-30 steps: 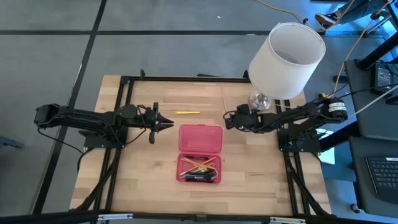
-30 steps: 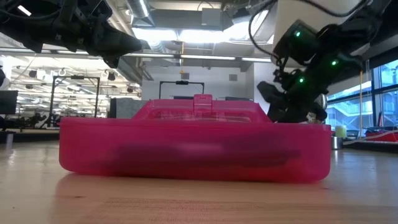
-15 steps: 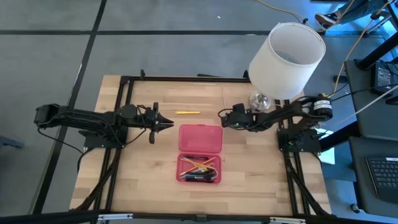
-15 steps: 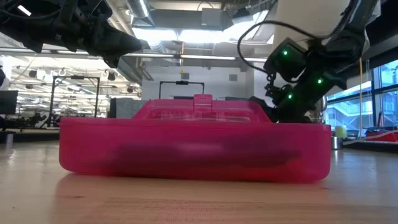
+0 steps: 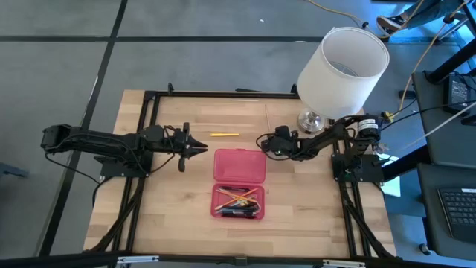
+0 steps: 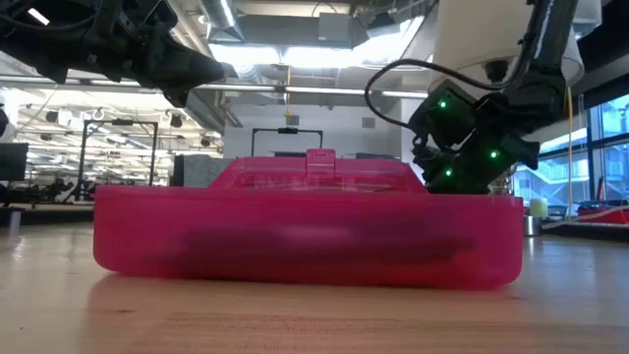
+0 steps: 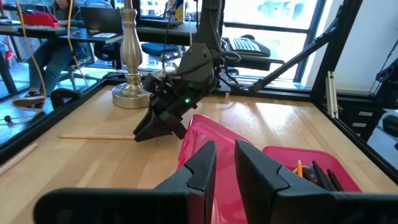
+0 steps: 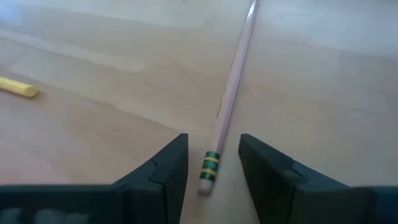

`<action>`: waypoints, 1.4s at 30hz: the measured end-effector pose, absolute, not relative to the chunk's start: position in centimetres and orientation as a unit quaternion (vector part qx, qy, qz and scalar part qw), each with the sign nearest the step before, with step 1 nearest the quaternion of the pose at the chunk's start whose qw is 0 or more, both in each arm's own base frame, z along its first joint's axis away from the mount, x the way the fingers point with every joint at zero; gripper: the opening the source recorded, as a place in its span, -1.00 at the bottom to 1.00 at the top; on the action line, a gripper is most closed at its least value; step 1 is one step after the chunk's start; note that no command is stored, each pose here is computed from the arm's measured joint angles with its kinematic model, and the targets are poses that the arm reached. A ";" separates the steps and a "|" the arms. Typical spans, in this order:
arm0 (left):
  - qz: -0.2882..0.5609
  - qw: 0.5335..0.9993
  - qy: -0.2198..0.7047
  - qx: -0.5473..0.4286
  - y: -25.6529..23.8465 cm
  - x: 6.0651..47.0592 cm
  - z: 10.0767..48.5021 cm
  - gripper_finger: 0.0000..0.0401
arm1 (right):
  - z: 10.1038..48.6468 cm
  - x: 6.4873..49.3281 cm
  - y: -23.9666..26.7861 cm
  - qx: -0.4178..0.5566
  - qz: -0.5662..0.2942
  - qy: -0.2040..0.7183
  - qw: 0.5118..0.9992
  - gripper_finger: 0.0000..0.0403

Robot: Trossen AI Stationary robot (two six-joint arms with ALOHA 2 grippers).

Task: Pick & place school supplies into a supply box
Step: Put the brown pencil into the red supply box

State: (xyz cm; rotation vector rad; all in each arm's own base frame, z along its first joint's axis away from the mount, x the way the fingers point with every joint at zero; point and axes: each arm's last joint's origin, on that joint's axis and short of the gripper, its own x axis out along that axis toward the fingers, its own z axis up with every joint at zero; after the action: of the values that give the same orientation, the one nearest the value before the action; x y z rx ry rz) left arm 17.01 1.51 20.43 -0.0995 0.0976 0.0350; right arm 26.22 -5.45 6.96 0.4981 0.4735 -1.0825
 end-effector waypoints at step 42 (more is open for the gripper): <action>0.017 0.997 0.049 -0.050 1.5 17.0 20.4 -0.75 | 6.0 25.9 -5.1 0.167 -0.509 0.261 0.803 -0.87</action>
State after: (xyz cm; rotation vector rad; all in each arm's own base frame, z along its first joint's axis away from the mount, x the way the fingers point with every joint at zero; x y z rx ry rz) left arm 17.02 1.51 20.43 -0.0997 0.0977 0.0350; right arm 25.87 -5.10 6.02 0.3568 0.5600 -1.0894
